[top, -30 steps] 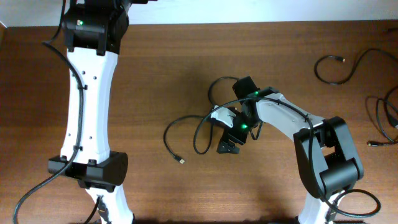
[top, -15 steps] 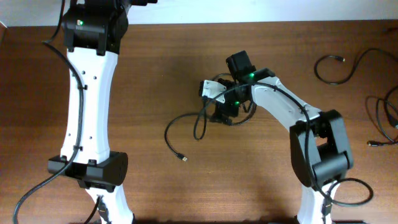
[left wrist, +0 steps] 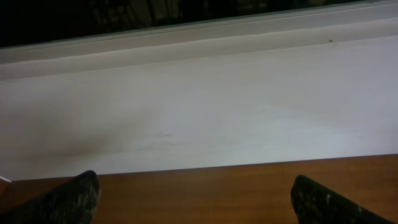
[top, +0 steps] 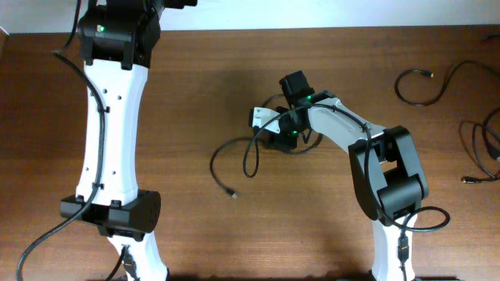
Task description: Untangle cables
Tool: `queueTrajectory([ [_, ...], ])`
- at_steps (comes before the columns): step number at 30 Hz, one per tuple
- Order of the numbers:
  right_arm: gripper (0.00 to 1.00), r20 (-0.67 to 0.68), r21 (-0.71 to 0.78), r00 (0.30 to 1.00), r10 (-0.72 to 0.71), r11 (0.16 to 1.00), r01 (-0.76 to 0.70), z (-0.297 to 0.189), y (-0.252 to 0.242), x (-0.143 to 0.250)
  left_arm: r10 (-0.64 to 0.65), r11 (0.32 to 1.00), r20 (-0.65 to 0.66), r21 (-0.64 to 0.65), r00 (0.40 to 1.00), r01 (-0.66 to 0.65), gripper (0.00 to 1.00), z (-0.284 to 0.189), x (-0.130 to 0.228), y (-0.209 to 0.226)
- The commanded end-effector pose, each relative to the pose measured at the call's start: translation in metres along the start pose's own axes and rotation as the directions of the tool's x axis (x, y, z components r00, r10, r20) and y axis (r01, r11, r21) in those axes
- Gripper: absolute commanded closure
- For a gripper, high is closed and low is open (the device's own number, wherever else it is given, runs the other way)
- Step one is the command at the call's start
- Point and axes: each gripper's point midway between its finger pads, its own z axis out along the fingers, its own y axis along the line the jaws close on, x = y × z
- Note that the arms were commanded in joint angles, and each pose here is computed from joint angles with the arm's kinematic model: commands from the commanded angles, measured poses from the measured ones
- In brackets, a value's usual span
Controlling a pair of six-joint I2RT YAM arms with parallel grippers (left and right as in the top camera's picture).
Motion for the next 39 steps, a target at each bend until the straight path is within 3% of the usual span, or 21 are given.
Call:
queueTrajectory([
  [1,0.96,-0.052,-0.044,0.997,0.059,0.997,-0.062,0.022,0.013,0.018,0.011,1.0,0.016,-0.018,1.0,-0.011,0.01,-0.004,-0.006,0.006],
  [6,0.96,-0.021,0.008,0.978,0.206,0.979,-0.206,0.017,-0.002,0.009,0.022,0.999,-0.001,-0.043,1.0,-0.022,0.01,-0.004,-0.002,0.011],
  [8,0.96,0.054,0.089,0.967,0.249,0.963,-0.253,-0.022,-0.031,-0.015,0.024,0.999,-0.001,-0.043,1.0,-0.025,0.01,-0.004,-0.002,0.011],
  [9,0.96,0.113,0.154,0.961,0.253,0.951,-0.269,-0.067,-0.055,-0.034,0.024,0.999,-0.001,-0.042,1.0,-0.024,0.01,-0.004,-0.002,0.011],
  [10,0.02,0.162,0.235,0.954,0.253,0.929,-0.286,-0.114,-0.077,-0.05,0.024,0.999,-0.001,-0.042,1.0,-0.024,0.01,-0.004,-0.002,0.01],
  [11,0.02,0.229,0.309,0.944,0.237,0.902,-0.301,-0.169,-0.095,-0.068,0.024,0.999,-0.001,-0.039,1.0,-0.024,0.01,-0.004,-0.002,0.01],
  [13,0.02,0.291,0.412,0.937,0.191,0.859,-0.303,-0.227,-0.116,-0.078,0.025,0.999,-0.005,-0.039,1.0,-0.025,0.01,-0.004,-0.001,0.01],
  [16,0.02,0.318,0.392,0.893,0.32,0.813,-0.431,-0.237,-0.125,-0.049,0.025,0.999,-0.008,-0.039,1.0,-0.025,0.01,-0.004,0.0,0.01],
  [20,0.02,0.321,0.221,0.874,0.366,0.868,-0.445,-0.212,-0.099,-0.055,0.025,0.999,-0.008,-0.039,1.0,-0.025,0.01,-0.004,0.0,0.01],
  [22,0.02,0.268,0.184,0.878,0.396,0.874,-0.451,-0.18,-0.098,-0.043,0.025,0.999,-0.008,-0.039,1.0,-0.025,0.01,-0.004,0.0,0.01],
  [25,0.0,0.126,0.071,0.863,0.489,0.863,-0.499,-0.093,-0.089,-0.008,0.026,0.999,-0.014,-0.039,1.0,-0.027,0.01,-0.004,0.001,0.01],
  [30,0.0,0.003,0.01,0.858,0.513,0.858,-0.513,-0.03,-0.07,0.011,0.027,0.999,-0.015,-0.039,1.0,-0.027,0.01,-0.004,0.002,0.01],
  [33,0.08,-0.045,-0.041,0.895,0.444,0.894,-0.445,-0.017,-0.047,-0.001,0.027,0.999,-0.015,-0.043,1.0,-0.028,0.01,-0.004,0.001,0.011],
  [34,0.05,-0.113,-0.092,0.931,0.346,0.93,-0.357,-0.016,-0.026,0.004,0.027,0.998,-0.016,-0.059,0.999,-0.028,0.01,-0.004,0.002,0.013],
  [36,0.06,-0.298,-0.048,0.924,0.24,0.963,-0.266,-0.02,-0.018,0.037,0.028,0.997,-0.017,-0.074,0.999,-0.029,0.01,-0.004,0.002,0.019],
  [39,0.06,-0.372,-0.027,0.92,0.12,0.99,-0.14,-0.025,-0.027,0.054,0.035,0.994,-0.022,-0.101,0.999,-0.037,0.01,-0.004,0.003,0.025],
])
